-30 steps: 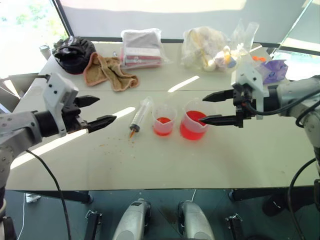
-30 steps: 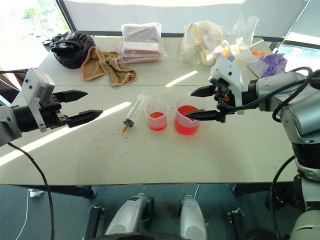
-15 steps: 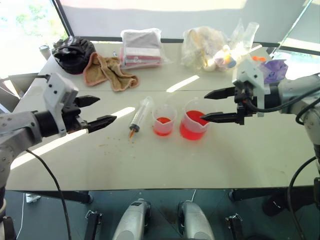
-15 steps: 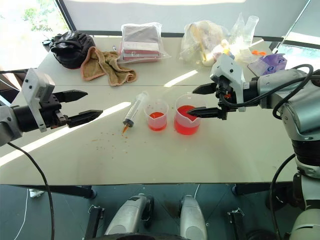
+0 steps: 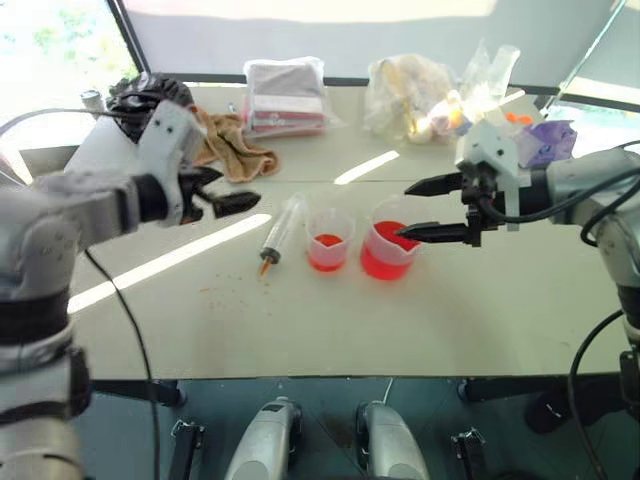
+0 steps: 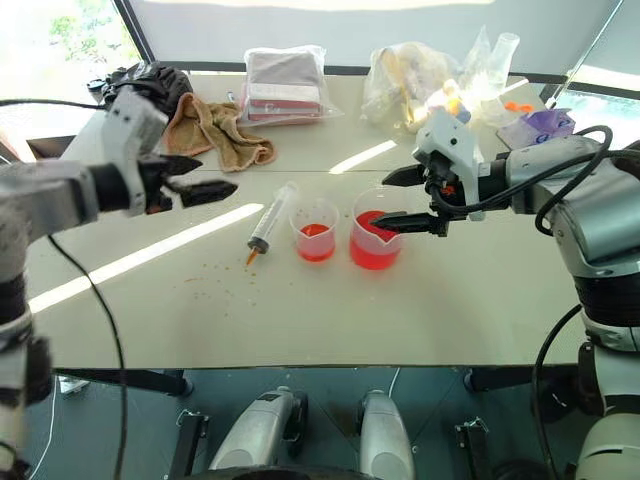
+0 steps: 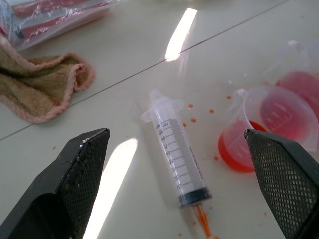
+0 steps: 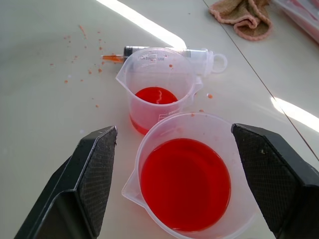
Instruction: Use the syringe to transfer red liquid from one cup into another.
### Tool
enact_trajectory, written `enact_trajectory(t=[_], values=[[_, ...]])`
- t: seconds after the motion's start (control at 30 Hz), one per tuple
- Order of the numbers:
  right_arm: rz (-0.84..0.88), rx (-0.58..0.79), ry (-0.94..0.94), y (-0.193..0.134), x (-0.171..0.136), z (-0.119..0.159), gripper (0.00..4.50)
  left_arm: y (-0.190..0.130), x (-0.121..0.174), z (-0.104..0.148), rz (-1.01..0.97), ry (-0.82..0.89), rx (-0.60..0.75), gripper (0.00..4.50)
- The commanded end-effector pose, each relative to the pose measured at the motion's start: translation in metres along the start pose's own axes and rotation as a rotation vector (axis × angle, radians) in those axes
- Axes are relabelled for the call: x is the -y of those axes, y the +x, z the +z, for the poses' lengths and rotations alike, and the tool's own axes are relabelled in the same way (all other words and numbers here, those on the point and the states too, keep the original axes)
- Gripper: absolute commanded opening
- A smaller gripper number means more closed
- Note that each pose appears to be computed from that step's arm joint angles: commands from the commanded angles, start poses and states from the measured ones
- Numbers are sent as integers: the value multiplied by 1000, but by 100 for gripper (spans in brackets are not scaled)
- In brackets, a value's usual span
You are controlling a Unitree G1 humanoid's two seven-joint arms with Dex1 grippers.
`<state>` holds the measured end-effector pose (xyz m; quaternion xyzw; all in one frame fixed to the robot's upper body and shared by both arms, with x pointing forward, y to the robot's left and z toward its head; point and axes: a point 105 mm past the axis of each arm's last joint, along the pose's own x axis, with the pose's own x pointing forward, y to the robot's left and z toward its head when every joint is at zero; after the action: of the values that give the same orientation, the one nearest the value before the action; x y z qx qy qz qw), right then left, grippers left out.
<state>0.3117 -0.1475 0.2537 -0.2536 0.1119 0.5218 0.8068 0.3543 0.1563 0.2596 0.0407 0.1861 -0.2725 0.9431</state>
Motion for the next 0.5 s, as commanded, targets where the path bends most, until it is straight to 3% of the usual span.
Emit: enact_trajectory(t=[0.03, 0.27, 0.5], values=[[-34, 24, -48, -8, 2, 13, 384, 12, -26, 2, 211, -101, -146, 448], [-68, 29, -50, -11, 2, 14, 384, 58, 2, -7, 181, -96, -390, 448], [-87, 26, -46, -13, 0, 13, 384, 76, 8, -8, 261, -112, -466, 448]])
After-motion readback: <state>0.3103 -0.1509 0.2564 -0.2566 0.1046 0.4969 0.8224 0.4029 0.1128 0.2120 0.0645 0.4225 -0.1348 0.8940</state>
